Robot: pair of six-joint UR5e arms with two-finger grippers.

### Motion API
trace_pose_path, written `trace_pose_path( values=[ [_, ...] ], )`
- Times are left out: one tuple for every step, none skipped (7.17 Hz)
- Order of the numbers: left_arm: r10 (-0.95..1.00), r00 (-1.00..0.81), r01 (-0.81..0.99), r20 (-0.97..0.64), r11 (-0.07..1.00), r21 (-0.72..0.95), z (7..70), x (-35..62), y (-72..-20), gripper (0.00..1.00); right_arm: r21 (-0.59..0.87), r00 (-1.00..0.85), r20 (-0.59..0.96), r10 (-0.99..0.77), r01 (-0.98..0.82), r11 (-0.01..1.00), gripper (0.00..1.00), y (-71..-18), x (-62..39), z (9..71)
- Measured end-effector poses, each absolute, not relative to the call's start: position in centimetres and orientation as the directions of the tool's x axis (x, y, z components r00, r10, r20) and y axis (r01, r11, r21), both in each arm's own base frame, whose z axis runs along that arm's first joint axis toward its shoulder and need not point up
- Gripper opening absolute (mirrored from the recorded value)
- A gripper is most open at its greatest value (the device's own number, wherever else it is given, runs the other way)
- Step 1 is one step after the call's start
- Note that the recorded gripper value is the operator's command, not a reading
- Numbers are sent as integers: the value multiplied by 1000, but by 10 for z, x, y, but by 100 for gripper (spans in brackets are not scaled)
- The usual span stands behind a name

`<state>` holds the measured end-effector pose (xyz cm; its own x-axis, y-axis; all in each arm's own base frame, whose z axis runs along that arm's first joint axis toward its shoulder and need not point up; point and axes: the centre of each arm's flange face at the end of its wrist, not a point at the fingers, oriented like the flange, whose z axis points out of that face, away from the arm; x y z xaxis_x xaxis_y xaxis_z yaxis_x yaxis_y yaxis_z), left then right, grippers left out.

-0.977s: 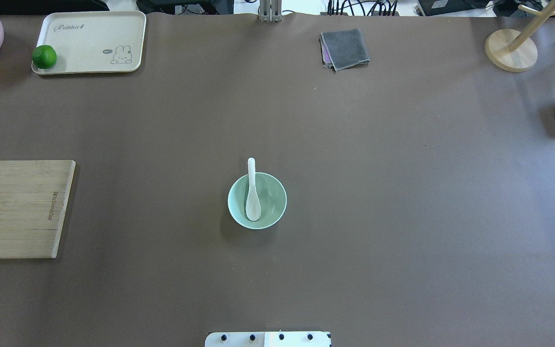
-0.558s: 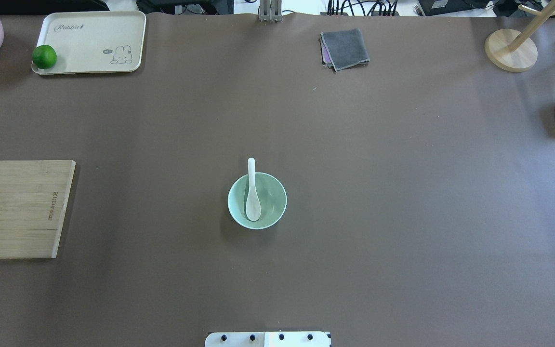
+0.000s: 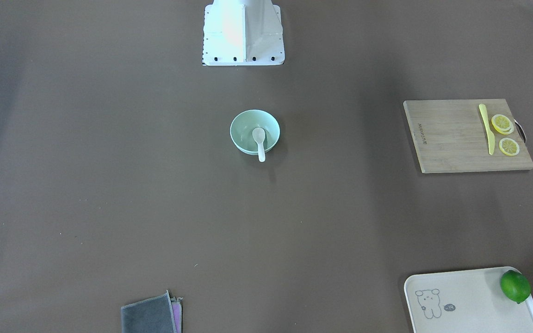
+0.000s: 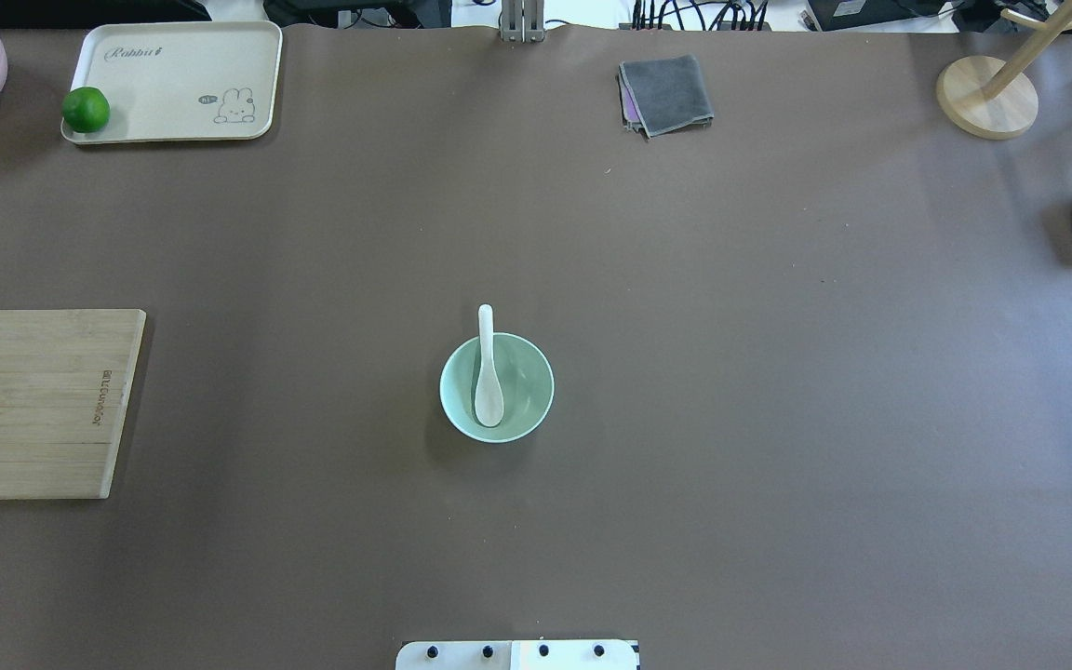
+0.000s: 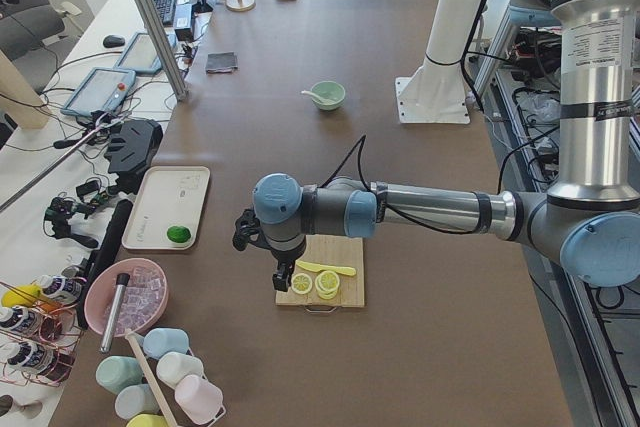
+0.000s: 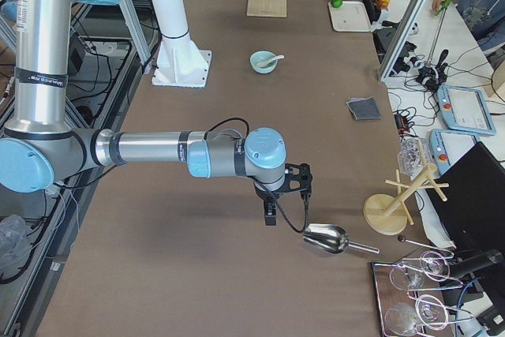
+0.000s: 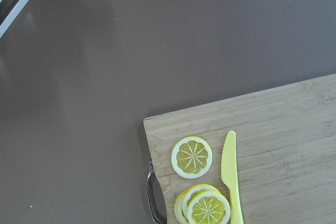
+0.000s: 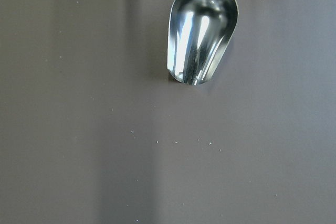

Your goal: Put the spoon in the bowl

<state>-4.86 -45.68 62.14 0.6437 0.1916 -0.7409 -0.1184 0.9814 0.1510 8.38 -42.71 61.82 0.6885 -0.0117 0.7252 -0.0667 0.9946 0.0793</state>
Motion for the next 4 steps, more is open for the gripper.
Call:
trace_pose_path(
  values=[
    [178,645,-114,-743,984,137,627,-49,-456,98,68,686,727,-6,-63,996,100,-420,83,624],
    [151,649,-96,-745,989,117,632,-53,-456,98,57,682,732,-2,-58,997,100,-416,81,629],
    [107,655,-52,-748,994,97,634,-67,-453,98,49,673,740,-1,-52,997,100,-412,78,632],
    [78,659,-10,-748,995,95,630,-81,-449,98,44,666,746,-2,-45,998,100,-410,75,634]
  ],
)
